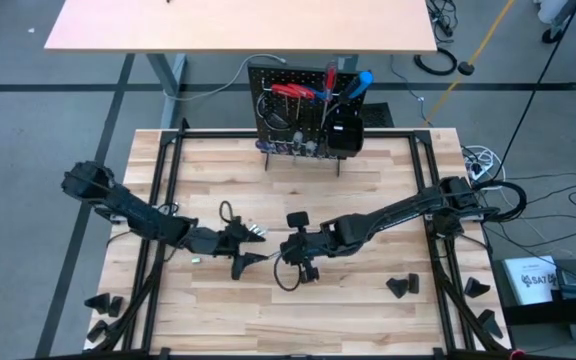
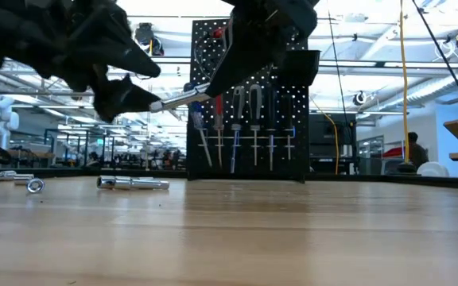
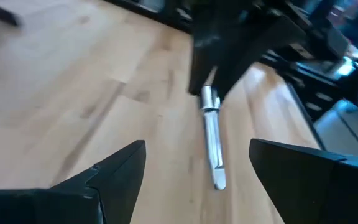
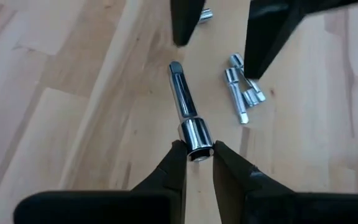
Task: Hang tools onto peg board
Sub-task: Put the silver extension bar into the black bin on the peg board
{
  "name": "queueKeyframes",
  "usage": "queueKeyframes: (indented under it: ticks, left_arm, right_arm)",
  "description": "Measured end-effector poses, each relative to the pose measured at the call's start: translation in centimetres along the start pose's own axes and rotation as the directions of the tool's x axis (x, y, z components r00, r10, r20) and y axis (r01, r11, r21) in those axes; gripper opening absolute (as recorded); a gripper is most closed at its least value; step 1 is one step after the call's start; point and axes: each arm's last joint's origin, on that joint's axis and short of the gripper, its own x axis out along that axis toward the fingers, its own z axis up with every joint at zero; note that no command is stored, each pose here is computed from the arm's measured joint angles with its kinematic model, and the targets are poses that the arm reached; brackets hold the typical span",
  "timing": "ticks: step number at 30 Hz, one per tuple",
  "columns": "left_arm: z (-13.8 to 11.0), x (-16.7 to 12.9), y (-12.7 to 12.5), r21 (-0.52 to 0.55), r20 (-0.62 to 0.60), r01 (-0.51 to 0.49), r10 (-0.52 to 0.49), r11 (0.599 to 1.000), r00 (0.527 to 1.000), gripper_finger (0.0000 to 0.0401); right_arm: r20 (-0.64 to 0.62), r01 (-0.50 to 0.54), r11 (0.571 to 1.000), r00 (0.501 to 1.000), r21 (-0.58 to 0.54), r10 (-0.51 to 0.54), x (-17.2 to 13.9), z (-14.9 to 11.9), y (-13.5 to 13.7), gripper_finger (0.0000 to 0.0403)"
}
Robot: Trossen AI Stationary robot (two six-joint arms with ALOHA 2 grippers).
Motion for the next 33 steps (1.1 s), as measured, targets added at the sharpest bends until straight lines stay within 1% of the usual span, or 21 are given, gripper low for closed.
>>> queueKeyframes:
  ticks: [4, 5, 12, 15, 17, 19, 22, 26, 28, 29, 31, 33]
  left_arm:
    - [0.3, 1.5, -0.1, 0.018, -0.017, 0.105, -0.105, 0.994, 0.994, 0.0294]
    - [0.3, 1.9, -0.2, 0.022, -0.022, 0.116, -0.116, 0.993, 0.993, 0.0294]
    - [0.1, 4.5, 0.1, 0.019, -0.085, 0.129, -0.127, 0.991, 0.988, 0.0294]
    - [0.1, 5.1, 0.2, 0.012, -0.101, 0.13, -0.128, 0.991, 0.987, 0.0293]
    - [0.0, 5.1, 0.3, 0.012, -0.111, 0.125, -0.123, 0.992, 0.986, 0.0284]
    - [0.1, 5.1, 0.3, 0.012, -0.108, 0.125, -0.123, 0.992, 0.986, 0.0263]
    - [0.2, 5.1, 0.4, 0.01, -0.101, 0.123, -0.122, 0.992, 0.987, 0.021]
    - [0.3, 5.2, 0.7, 0.011, -0.1, 0.118, -0.116, 0.993, 0.988, 0.0113]
    - [0.4, 5.2, 0.9, 0.01, -0.112, 0.135, -0.133, 0.991, 0.985, 0.0059]
    - [0.4, 5.2, 1.0, 0.016, -0.117, 0.14, -0.138, 0.99, 0.984, 0.004]
    - [0.4, 5.2, 1.0, 0.021, -0.118, 0.144, -0.14, 0.989, 0.983, 0.0039]
    - [0.4, 5.2, 1.0, 0.025, -0.118, 0.15, -0.146, 0.988, 0.982, 0.0039]
  right_arm:
    - [0.0, -0.002, 1.0, 1.0, -0.006, 0.002, 0.0, 0.0, 0.3, 0.004]
    - [0.002, -0.001, 1.0, 1.0, -0.005, 0.001, 0.0, 0.0, 0.3, 0.004]
    - [0.015, 0.001, 1.0, 1.0, -0.004, -0.001, 0.0, 0.2, 0.3, 0.004]
    - [0.003, 0.0, 1.0, 1.0, -0.004, 0.0, 0.0, 0.1, 0.3, 0.004]
    - [-0.005, -0.001, 1.0, 1.0, -0.002, 0.001, 0.0, 0.0, 0.3, 0.004]
    - [-0.016, -0.002, 1.0, 1.0, -0.004, 0.002, 0.0, -0.1, 0.3, 0.004]
    - [-0.023, -0.002, 1.0, 1.0, -0.004, 0.002, 0.0, -0.2, 0.3, 0.004]
    - [-0.02, -0.001, 1.0, 1.0, -0.003, 0.001, 0.0, -0.2, 0.3, 0.004]
    - [-0.018, -0.001, 1.0, 1.0, -0.002, 0.001, 0.0, -0.1, 0.3, 0.004]
    - [-0.017, 0.0, 1.0, 1.0, -0.001, 0.0, 0.0, -0.1, 0.3, 0.004]
    - [-0.017, -0.002, 1.0, 1.0, -0.001, 0.002, -0.1, -0.1, 0.3, 0.0044]
    - [-0.016, -0.006, 1.0, 1.0, -0.002, 0.006, -0.1, -0.1, 0.3, 0.0071]
